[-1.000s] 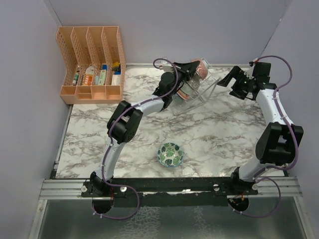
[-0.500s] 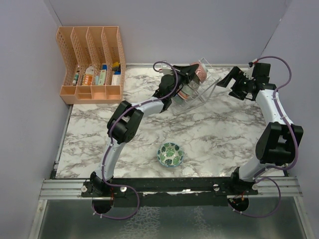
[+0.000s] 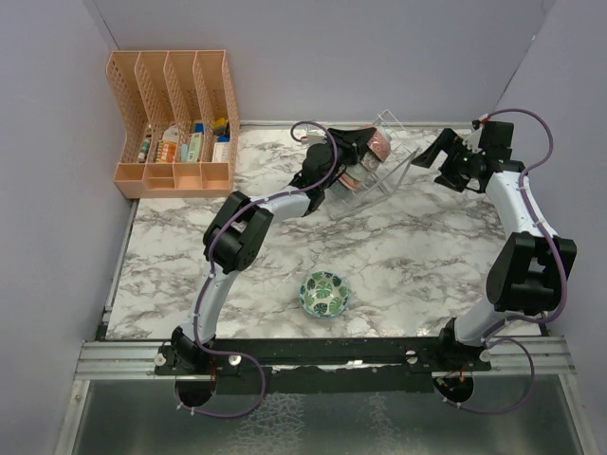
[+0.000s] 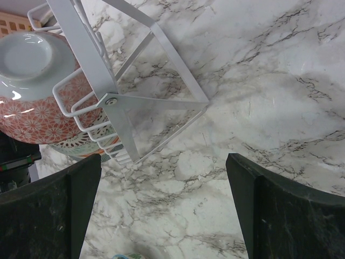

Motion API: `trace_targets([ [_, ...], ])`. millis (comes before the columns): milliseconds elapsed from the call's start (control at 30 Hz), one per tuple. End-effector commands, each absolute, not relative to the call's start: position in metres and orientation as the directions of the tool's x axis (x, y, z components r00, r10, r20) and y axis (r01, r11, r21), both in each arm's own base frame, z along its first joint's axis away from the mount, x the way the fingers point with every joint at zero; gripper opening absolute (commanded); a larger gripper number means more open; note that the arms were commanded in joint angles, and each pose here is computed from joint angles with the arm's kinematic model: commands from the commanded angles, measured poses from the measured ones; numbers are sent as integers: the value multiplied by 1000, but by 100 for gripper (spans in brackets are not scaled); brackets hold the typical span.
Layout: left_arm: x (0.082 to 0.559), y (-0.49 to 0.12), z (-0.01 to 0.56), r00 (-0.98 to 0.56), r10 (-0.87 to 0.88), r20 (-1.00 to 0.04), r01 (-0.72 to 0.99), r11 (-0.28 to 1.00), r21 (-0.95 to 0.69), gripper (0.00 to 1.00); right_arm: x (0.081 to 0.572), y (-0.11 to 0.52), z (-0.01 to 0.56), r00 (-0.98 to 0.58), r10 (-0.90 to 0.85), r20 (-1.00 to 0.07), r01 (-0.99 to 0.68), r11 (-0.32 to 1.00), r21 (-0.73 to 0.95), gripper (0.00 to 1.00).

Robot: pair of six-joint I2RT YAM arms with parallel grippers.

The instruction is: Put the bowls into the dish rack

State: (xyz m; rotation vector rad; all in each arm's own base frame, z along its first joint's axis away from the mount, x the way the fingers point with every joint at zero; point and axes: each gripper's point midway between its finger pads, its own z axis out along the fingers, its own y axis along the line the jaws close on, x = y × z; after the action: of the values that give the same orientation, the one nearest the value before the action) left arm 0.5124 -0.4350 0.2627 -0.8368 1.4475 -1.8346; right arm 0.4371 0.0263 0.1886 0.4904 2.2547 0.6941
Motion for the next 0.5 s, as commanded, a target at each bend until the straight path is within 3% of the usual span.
trace_targets([
  [0,500,-436,295,-615,-785,79,127,-196,-972,27,441,25,189,-669,511,-540,108,785,610,100],
  [267,501,-431,294,-611,-790,45,92,-127,-988,41,443,24,193,-665,511,-545,104,786,609,100],
  [333,502,-429,294,-610,-791,36,82,-109,-991,48,444,25,194,-664,511,-546,102,785,610,100],
  [467,500,-425,288,-613,-789,36,50,-85,-995,52,443,26,194,-665,512,-544,97,781,617,100],
])
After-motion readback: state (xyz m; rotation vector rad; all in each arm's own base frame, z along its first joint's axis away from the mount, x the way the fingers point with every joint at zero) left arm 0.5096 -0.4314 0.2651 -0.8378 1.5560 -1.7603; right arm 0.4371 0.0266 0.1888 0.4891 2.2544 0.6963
